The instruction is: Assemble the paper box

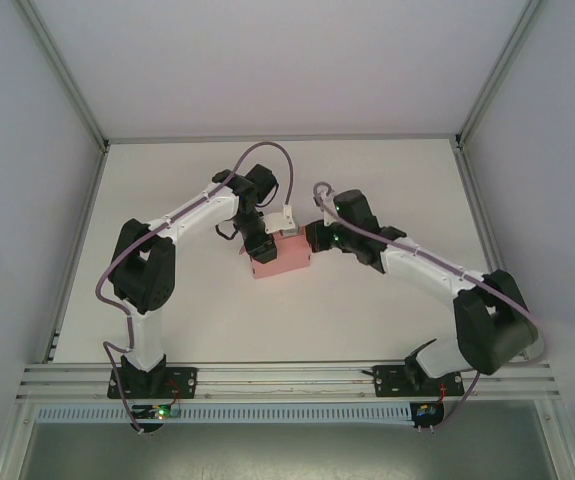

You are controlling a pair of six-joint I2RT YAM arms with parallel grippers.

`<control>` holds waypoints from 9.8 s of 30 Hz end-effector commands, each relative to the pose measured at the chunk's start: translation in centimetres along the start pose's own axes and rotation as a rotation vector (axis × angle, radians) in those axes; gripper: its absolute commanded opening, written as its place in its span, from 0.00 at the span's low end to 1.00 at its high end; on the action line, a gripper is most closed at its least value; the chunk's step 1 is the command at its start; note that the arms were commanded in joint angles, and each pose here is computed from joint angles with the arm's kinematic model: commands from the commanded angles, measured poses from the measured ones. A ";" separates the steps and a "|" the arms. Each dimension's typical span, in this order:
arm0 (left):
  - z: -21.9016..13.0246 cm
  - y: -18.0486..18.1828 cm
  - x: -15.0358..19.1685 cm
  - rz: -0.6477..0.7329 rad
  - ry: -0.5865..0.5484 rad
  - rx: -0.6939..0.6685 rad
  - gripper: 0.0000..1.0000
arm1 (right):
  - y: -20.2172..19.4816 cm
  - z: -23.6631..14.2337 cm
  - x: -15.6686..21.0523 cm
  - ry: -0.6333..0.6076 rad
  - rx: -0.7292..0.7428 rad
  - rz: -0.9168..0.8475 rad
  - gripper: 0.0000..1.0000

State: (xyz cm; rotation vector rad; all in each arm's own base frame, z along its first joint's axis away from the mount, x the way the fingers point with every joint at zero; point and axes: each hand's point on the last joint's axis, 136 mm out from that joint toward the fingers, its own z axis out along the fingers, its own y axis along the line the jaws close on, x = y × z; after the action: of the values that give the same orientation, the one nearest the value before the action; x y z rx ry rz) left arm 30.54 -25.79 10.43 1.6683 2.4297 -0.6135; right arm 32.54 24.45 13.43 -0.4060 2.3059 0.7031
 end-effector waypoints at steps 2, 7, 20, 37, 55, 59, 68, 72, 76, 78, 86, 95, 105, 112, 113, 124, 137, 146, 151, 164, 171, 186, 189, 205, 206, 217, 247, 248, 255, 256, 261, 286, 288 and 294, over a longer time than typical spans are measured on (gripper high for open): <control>2.3 1.6 -1.0 0.047 -0.020 -0.029 0.41 | -1.0 1.4 8.7 0.186 0.050 -0.110 0.00; 1.9 1.6 -1.6 0.040 -0.039 -0.030 0.47 | -1.4 1.5 6.6 0.117 0.113 -0.090 0.00; -1.3 1.4 -4.1 0.020 -0.149 -0.093 1.00 | -1.4 0.9 4.2 0.092 0.293 -0.067 0.00; -8.6 2.1 0.5 -0.425 -0.241 -0.471 1.00 | -0.7 0.8 3.6 0.074 0.329 -0.052 0.00; -6.1 1.2 4.7 -0.632 -0.177 -0.539 0.43 | 0.2 1.3 3.5 0.106 0.316 -0.045 0.00; -6.4 2.0 5.5 -0.645 -0.146 -0.599 0.38 | 0.2 1.2 3.5 0.111 0.314 -0.049 0.00; -5.6 1.8 4.0 -0.609 -0.186 -0.533 0.21 | 0.2 1.1 3.7 0.115 0.317 -0.060 0.00; -5.4 1.7 4.0 -0.619 -0.166 -0.517 0.18 | 0.0 0.7 3.6 0.111 0.329 -0.070 0.00; -5.2 1.8 3.9 -0.635 -0.172 -0.513 0.04 | 0.5 0.8 3.7 0.119 0.308 -0.083 0.00; -5.1 1.9 3.7 -0.655 -0.182 -0.509 0.00 | 0.7 1.1 4.1 0.133 0.304 -0.104 0.00; -5.4 1.4 3.3 -0.818 -0.163 -0.368 0.00 | 0.2 1.8 5.7 0.181 0.406 -0.203 0.00; -6.7 1.0 2.3 -0.972 -0.215 -0.168 0.00 | 1.3 2.0 6.8 0.172 0.421 -0.309 0.00; -7.7 1.1 1.8 -1.051 -0.258 -0.065 0.00 | 0.9 2.5 8.0 0.183 0.449 -0.344 0.00; -7.4 2.0 2.7 -1.168 -0.252 -0.005 0.00 | 1.3 2.7 8.0 0.176 0.433 -0.368 0.00; -7.3 2.0 2.6 -1.186 -0.263 0.026 0.00 | 1.1 2.8 8.1 0.177 0.439 -0.370 0.00; -8.5 2.3 2.6 -1.210 -0.265 0.061 0.00 | 0.3 3.2 9.6 0.214 0.462 -0.385 0.00; -9.8 3.4 2.4 -1.338 -0.353 0.170 0.00 | -0.1 3.5 11.4 0.241 0.454 -0.411 0.00; -10.2 3.6 2.4 -1.356 -0.366 0.217 0.00 | -0.7 3.3 11.5 0.249 0.488 -0.451 0.00; -11.3 3.5 2.1 -1.348 -0.392 0.237 0.00 | -1.0 3.3 11.7 0.260 0.501 -0.467 0.00; -11.0 4.6 3.9 -1.408 -0.399 0.236 0.00 | -1.4 3.5 12.5 0.282 0.502 -0.488 0.00; -7.5 3.0 6.3 -1.242 -0.280 0.166 0.00 | -0.7 3.3 11.5 0.238 0.480 -0.471 0.00; 0.8 0.2 10.9 -1.146 -0.146 -0.139 0.00 | 1.3 2.8 10.6 0.159 0.359 -0.426 0.00; 1.9 0.0 11.1 -1.129 -0.126 -0.151 0.00 | 1.2 2.8 10.7 0.158 0.357 -0.414 0.00; 2.2 0.4 10.4 -1.076 -0.082 -0.182 0.00 | 2.4 -3.3 -3.3 -0.185 0.021 0.073 0.60; 2.1 0.3 10.2 -1.073 -0.086 -0.175 0.00 | 2.2 -3.4 -3.7 -0.187 0.008 0.088 0.66; 1.9 0.2 8.9 -1.044 -0.101 -0.130 0.00 | 0.3 1.2 -3.7 -0.042 -0.025 0.268 0.64; -6.2 -1.3 3.1 -1.079 -0.324 -0.043 0.69 | -5.3 6.0 8.5 0.138 0.197 0.456 0.36; -6.8 -1.0 3.4 -1.097 -0.339 -0.062 0.77 | -5.3 6.0 8.5 0.138 0.199 0.454 0.36; -8.8 1.9 4.1 -1.253 -0.543 -0.031 1.00 | -5.0 6.1 8.4 0.139 0.185 0.455 0.36; -8.8 2.4 3.5 -1.256 -0.589 0.002 1.00 | -5.1 6.2 8.6 0.146 0.185 0.458 0.36; -7.7 5.0 2.2 -1.318 -0.720 0.124 1.00 | -4.9 6.5 8.7 0.149 0.171 0.465 0.37; 3.2 5.5 5.7 -1.287 -0.699 0.248 0.36 | -3.9 8.4 10.5 0.103 -0.073 0.355 0.29; 3.7 5.5 5.8 -1.261 -0.703 0.250 0.31 | -4.0 8.6 10.7 0.093 -0.072 0.332 0.22; 5.6 5.5 7.1 -1.241 -0.683 0.196 0.16 | -4.7 8.8 12.1 0.111 -0.021 0.252 0.07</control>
State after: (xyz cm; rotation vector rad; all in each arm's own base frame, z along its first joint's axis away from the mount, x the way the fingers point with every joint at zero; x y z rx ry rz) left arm 36.00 -20.78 9.26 -0.2704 2.3365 -1.4004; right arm 38.91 25.37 10.59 -0.0341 1.9901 0.9436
